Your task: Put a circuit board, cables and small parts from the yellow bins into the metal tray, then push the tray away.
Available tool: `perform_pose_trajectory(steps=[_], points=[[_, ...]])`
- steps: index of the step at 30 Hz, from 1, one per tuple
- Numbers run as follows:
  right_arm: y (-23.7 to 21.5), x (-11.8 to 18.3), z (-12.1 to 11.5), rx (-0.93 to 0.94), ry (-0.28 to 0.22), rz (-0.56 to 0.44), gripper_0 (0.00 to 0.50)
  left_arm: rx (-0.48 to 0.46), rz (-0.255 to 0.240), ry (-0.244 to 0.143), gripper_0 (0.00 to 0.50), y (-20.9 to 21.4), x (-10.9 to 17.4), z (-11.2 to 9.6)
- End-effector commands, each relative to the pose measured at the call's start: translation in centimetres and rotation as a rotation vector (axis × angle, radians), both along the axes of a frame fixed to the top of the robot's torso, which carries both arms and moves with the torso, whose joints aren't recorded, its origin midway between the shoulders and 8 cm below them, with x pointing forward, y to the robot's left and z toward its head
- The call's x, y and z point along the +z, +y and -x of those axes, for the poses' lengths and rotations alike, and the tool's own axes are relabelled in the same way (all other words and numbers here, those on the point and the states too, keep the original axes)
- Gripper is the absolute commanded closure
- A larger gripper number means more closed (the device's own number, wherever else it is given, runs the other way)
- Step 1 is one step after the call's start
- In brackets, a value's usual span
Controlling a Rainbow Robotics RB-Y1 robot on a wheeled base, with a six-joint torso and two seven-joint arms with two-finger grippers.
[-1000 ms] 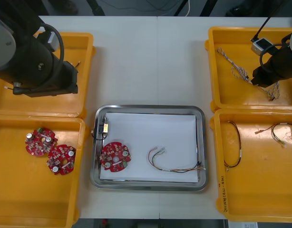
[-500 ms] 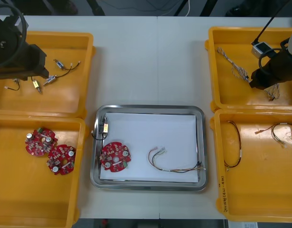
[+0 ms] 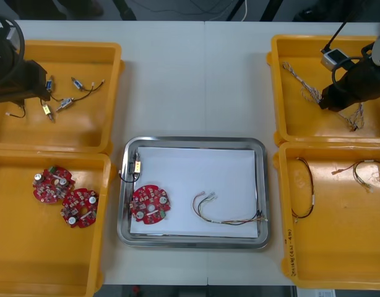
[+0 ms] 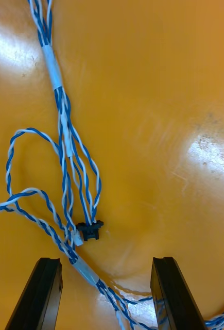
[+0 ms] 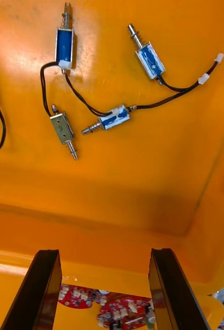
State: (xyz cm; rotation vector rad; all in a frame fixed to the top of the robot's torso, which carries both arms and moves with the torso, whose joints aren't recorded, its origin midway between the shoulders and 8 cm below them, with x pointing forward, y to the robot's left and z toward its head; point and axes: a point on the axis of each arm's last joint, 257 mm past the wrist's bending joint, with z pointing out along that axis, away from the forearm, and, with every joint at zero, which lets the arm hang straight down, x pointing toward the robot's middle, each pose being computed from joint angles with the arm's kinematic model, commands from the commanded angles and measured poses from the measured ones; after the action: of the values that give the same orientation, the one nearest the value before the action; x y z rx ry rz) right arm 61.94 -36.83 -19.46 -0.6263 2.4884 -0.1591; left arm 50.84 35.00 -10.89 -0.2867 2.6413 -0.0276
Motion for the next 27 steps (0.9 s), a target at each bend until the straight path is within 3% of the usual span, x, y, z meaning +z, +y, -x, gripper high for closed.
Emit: perform_pose_trajectory(steps=[1, 9, 18, 25, 27], points=[[2.3, 2.1, -1.5, 0.125, -0.037, 0.094, 0.000, -0.112, -0.091, -0.095, 0.000, 3.2, 3.9, -0.8], [2.0, 1.6, -0.9, 0.228, -0.010, 0.176, 0.000, -0.171, -0.124, -0.137, 0.000, 4.6, 3.1, -1.4], [1.4, 0.6, -0.7, 0.217, -0.011, 0.177, 0.000, -0.166, -0.132, -0.176, 0.000, 5.5, 2.0, -2.0], [1.0, -0.5, -0.6, 0.206, -0.017, 0.175, 0.000, -0.168, -0.142, -0.230, 0.000, 6.4, 1.0, -3.0], [1.0, -0.7, -0.6, 0.202, -0.015, 0.170, 0.000, -0.196, -0.164, -0.239, 0.000, 6.8, 0.9, -3.3]])
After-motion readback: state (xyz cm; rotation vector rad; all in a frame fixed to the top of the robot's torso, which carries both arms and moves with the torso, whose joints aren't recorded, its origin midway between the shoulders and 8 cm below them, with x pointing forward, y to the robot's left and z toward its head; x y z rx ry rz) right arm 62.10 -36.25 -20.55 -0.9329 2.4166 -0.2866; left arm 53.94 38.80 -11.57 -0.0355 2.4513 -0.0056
